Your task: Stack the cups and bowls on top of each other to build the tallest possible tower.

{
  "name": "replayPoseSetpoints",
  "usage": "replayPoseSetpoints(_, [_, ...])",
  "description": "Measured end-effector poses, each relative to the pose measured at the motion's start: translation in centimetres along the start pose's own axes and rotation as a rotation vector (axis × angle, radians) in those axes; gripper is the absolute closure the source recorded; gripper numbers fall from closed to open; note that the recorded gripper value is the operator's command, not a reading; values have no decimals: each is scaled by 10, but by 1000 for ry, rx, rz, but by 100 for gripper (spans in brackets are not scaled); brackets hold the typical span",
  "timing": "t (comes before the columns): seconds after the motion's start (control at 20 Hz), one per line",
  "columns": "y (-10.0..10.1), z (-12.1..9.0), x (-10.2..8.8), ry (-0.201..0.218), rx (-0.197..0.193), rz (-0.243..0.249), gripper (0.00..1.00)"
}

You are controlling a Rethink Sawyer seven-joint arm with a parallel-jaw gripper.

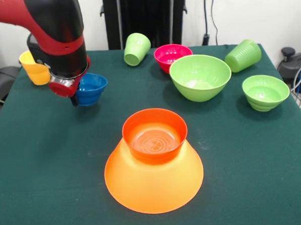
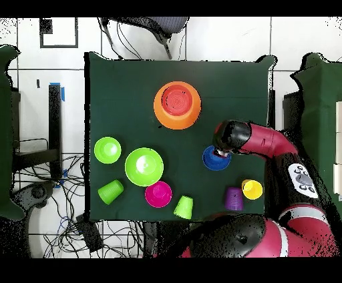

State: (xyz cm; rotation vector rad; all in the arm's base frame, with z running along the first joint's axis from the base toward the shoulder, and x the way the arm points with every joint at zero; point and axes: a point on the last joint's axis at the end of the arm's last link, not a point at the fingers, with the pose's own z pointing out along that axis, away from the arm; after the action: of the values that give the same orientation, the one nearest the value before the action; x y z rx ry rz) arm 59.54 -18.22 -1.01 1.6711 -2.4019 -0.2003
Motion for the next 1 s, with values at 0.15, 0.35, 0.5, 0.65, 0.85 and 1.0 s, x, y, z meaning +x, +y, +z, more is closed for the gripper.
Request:
replayPoseSetpoints(0.15, [-9, -13, -8, -17, 21, 13, 100])
replayPoseSetpoints(0.35, [-22, -37, -20, -49, 55, 38, 100])
replayPoseSetpoints(0.5, [-28, -51, -27, -69, 73, 56, 100])
replayPoseSetpoints(0.65, [-36, -67, -34, -93, 94, 79, 100])
replayPoseSetpoints(0.85, [-46, -87, -43, -120, 122, 121, 100])
replayPoseSetpoints(1.0, [-55, -101, -54, -139, 145, 150, 100])
